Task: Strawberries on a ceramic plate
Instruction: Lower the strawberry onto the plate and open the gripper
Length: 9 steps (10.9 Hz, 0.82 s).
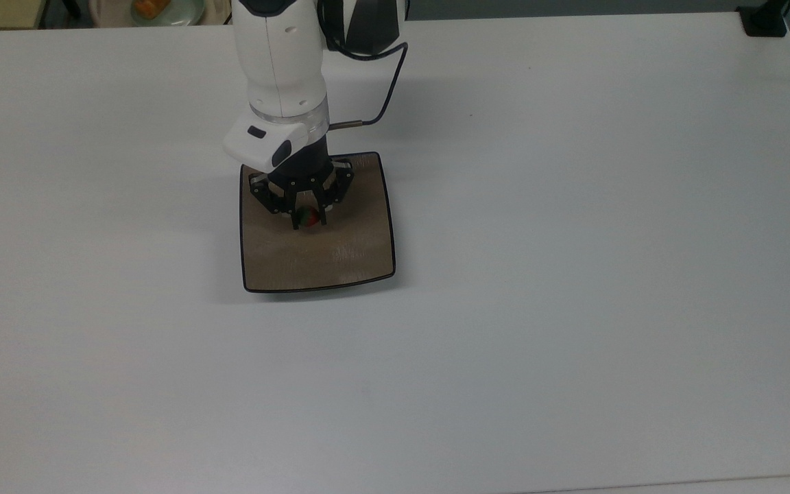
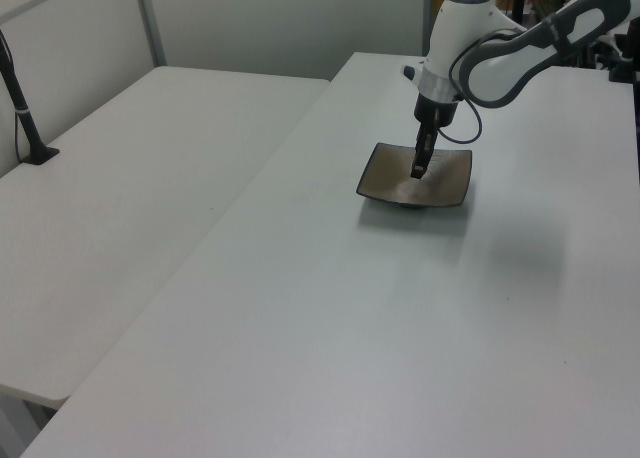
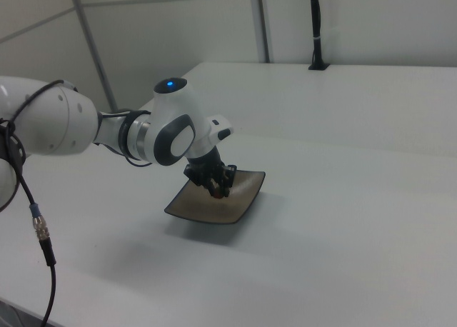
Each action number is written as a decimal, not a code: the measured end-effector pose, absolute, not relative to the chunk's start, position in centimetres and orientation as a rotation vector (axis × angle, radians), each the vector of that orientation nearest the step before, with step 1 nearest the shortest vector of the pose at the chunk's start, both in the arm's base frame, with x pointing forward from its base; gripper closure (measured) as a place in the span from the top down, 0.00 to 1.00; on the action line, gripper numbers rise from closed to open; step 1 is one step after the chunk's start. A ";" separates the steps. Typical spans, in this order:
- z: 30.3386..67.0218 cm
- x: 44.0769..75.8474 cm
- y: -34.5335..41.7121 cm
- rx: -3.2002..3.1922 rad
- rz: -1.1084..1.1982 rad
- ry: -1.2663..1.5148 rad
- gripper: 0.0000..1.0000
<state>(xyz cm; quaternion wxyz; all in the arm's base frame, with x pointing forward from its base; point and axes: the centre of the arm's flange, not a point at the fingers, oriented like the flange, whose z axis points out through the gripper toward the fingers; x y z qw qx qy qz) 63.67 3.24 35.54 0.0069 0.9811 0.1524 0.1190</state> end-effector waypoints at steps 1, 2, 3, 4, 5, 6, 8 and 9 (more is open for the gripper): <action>35.1 63.9 3.2 3.066 0.391 0.476 0.37; 34.9 64.0 3.2 3.066 0.394 0.476 0.37; 34.7 64.0 3.2 3.066 0.393 0.475 0.41; 34.7 64.0 3.2 3.066 0.392 0.475 0.54; 34.7 64.0 3.3 3.066 0.392 0.476 0.70; 34.7 64.0 3.5 3.066 0.393 0.480 0.82; 35.6 64.3 4.8 3.065 0.417 0.487 1.00; 36.7 64.6 5.3 3.079 0.395 0.453 1.00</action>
